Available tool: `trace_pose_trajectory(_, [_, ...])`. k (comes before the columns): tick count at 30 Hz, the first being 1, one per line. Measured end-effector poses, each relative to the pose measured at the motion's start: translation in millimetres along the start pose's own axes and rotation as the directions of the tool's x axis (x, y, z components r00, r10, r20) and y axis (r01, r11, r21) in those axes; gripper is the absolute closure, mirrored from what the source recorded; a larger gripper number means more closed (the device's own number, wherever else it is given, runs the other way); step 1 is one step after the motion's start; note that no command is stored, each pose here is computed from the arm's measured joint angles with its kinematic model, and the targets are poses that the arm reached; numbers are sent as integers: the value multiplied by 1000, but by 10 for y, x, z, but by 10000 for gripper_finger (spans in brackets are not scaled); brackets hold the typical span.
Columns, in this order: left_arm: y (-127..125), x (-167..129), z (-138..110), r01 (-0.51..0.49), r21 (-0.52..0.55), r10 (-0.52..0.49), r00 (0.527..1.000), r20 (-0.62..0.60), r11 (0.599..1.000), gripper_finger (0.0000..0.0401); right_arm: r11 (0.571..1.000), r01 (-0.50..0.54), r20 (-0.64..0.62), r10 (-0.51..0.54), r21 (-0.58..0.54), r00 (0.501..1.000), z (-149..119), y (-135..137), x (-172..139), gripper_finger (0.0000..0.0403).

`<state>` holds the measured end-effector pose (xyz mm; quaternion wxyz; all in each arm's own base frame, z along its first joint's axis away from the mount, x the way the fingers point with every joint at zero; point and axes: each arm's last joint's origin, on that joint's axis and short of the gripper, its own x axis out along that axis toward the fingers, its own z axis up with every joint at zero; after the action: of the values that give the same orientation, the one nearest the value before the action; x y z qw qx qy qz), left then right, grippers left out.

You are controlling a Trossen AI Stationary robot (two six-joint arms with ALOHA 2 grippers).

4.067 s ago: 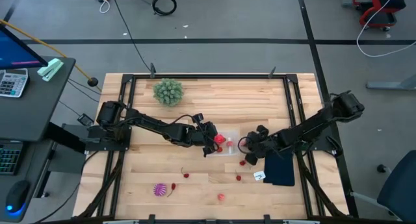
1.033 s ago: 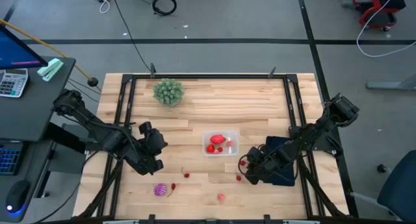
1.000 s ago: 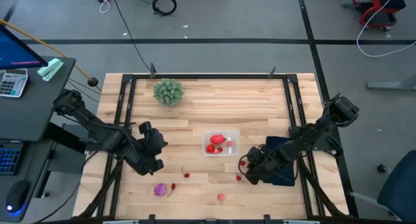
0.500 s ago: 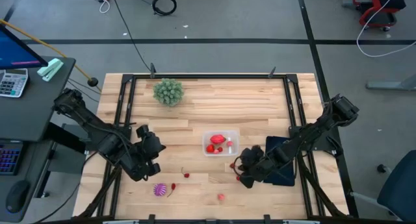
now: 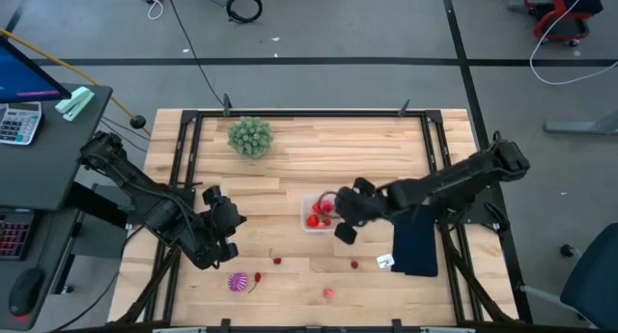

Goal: Pick and placing Produce into tupperware
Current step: Put the red cherry into the transparent bin

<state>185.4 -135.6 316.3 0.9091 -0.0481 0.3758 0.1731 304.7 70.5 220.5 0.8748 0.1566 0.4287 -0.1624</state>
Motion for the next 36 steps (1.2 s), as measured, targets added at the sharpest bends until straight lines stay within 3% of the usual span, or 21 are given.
trace_pose_trajectory(5, [1, -1, 0, 0, 3, 0, 1000, 0, 1000, 379, 997, 62, -216, -49, 52, 975, -106, -162, 267, 398])
trace_pose_trajectory(9, [1, -1, 0, 0, 3, 0, 1000, 0, 1000, 389, 997, 80, -262, -82, -19, 962, -107, -255, 370, 396])
trace_pose_trajectory(16, [-2, -1, 2, 3, -3, -3, 1000, 2, 1000, 390, 1000, 5, -183, -7, -11, 983, 82, -354, 411, 366])
trace_pose_trajectory(27, [0, -1, 0, 1, -13, -1, 1000, 0, 1000, 376, 999, 4, -162, 2, 37, 987, 123, -378, 371, 306])
trace_pose_trajectory(32, [-18, -1, -19, 56, -19, -58, 996, -70, 998, 385, 992, -95, -28, 98, 83, 995, 228, -244, 280, 308])
trace_pose_trajectory(36, [-134, 76, -76, 88, -31, -91, 985, -147, 996, 385, 975, -220, 91, 216, 29, 972, 273, -20, 215, 314])
